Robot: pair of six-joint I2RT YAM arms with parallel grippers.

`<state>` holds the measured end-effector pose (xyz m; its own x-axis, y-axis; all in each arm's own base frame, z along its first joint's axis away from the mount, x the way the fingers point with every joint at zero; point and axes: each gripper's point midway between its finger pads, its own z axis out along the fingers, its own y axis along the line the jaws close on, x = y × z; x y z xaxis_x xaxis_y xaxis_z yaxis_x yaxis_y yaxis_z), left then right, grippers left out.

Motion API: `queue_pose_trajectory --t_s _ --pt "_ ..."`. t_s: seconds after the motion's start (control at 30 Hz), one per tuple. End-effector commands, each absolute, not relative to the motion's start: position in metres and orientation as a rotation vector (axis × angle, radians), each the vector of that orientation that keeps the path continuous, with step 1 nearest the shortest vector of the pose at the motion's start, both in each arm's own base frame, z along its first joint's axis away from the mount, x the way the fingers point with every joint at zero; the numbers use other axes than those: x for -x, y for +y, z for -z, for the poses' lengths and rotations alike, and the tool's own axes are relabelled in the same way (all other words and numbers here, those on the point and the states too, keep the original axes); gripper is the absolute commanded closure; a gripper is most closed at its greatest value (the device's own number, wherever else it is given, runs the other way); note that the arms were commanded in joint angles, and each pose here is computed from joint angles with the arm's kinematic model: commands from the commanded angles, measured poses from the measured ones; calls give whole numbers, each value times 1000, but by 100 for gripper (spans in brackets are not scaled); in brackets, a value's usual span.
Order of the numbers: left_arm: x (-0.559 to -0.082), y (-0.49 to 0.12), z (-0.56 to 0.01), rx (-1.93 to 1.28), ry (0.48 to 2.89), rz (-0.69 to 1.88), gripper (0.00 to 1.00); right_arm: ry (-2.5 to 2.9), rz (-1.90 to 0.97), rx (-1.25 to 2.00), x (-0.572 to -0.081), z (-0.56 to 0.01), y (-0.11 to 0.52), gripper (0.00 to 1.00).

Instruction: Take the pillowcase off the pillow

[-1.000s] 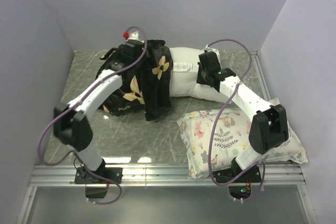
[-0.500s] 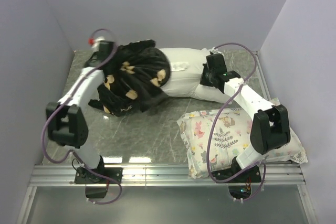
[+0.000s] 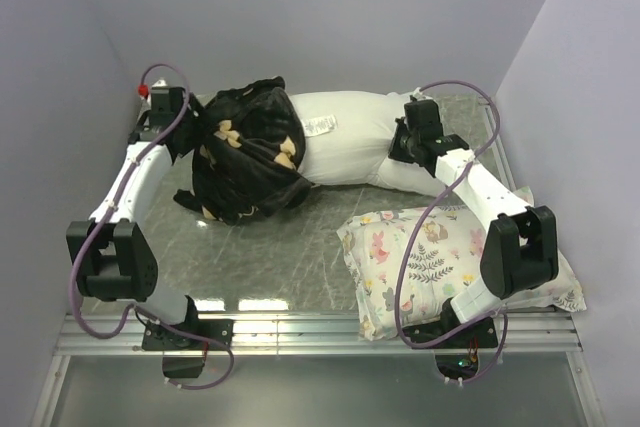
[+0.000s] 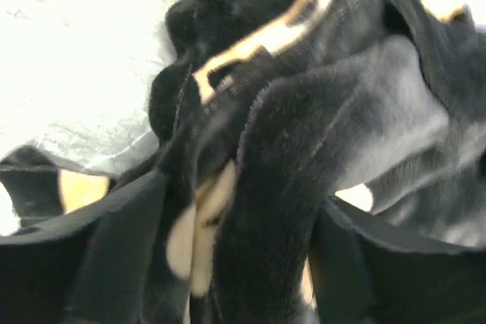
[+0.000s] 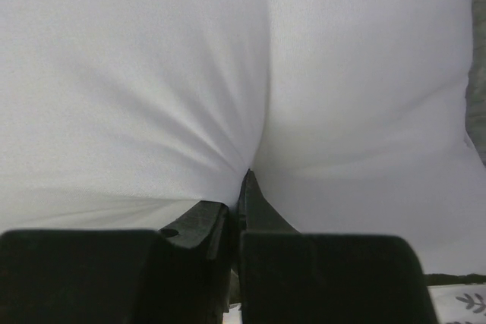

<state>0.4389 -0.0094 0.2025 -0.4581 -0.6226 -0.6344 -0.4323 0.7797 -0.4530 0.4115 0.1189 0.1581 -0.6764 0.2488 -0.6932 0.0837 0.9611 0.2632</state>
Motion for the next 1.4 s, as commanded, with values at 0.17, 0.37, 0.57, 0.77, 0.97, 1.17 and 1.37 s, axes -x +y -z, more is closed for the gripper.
queue_pose_trajectory --t_s 0.17,0.37,0.57,0.77,0.97,1.17,1.37 --pt "-364 -53 -262 675 1945 64 16 2199 -153 -286 -425 -202 92 99" --pt "-307 -92 -217 665 2010 175 13 2159 -165 -241 -421 -225 107 69" --pt "-289 -115 -162 680 2085 280 12 2098 -223 -114 -404 -252 140 36" --pt "-303 -137 -157 610 2019 426 7 2041 -332 111 -371 -250 202 19" --pt "-315 -151 -149 538 2001 466 8 2120 -299 202 -364 -194 239 14" --pt "-322 -154 -117 548 2081 392 42 2205 -237 107 -382 -137 252 12" --pt "-328 -142 -105 574 2139 228 100 2154 -188 23 -400 -133 250 31"
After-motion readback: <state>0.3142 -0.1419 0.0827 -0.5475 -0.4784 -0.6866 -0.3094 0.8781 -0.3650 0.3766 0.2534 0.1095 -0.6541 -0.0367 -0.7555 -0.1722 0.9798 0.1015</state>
